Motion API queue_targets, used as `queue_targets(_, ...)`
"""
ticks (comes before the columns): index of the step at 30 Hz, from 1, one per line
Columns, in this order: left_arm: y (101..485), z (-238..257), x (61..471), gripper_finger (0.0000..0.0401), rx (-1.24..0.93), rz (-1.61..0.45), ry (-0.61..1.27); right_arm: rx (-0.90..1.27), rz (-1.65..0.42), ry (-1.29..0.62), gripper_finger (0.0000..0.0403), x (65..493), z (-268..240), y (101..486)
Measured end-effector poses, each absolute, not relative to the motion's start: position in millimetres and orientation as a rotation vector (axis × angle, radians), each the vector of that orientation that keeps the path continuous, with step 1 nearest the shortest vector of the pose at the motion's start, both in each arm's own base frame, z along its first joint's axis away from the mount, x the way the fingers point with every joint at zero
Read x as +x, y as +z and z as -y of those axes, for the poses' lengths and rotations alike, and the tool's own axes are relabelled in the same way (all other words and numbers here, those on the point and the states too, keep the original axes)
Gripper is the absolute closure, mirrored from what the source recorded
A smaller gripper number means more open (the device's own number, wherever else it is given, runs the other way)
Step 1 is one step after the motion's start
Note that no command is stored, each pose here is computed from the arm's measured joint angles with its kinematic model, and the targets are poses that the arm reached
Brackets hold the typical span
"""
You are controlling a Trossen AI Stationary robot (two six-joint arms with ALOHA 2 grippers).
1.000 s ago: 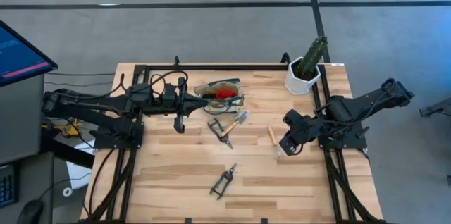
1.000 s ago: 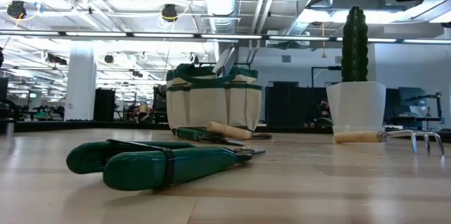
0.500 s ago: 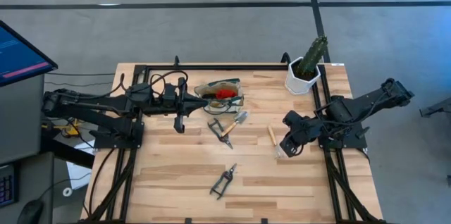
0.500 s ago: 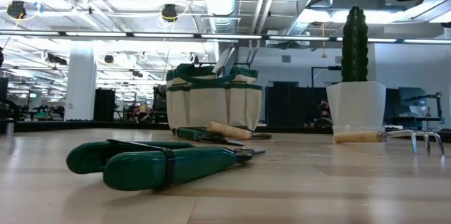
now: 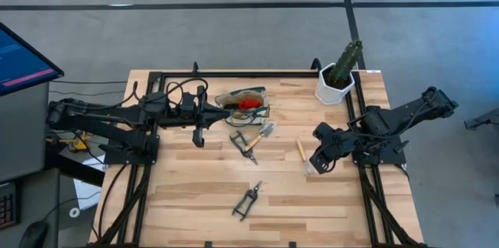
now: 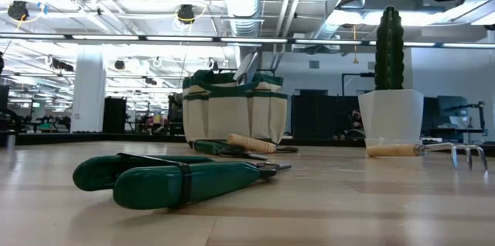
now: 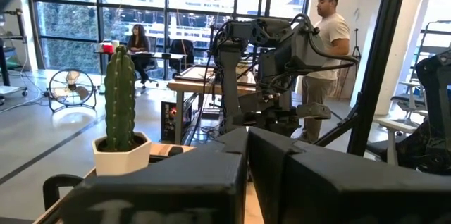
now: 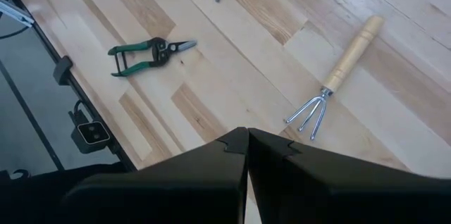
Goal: Pick & Place Garden tools in Gardening bag
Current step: Put the brown hand rake into the brown gardening bag
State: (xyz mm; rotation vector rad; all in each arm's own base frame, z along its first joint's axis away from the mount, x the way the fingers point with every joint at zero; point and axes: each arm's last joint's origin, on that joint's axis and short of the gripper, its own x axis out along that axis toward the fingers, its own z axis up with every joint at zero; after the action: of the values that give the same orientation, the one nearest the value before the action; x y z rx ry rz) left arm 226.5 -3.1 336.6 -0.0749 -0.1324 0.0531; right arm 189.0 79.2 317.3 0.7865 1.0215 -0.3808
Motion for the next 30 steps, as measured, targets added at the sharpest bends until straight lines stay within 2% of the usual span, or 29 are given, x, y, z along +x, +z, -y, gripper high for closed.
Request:
queue_targets(11, 335.9, 3.1, 226.6, 0.0399, -0.075, 0.126, 0.053, 0.794, -0.969, -0.322, 0.0403, 194.6, -81.7, 321.0)
queue_targets(22, 335.8, 3.7, 226.6, 0.0399, -0.089, 0.125, 0.05, 0.533, -0.824, -0.047, 0.0403, 223.6, -94.7, 324.6)
queue_targets(30, 335.4, 5.7, 226.7, 0.0399, -0.095, 0.119, 0.041, 0.49, -0.964, -0.016, 0.0403, 245.7, -106.9, 296.4)
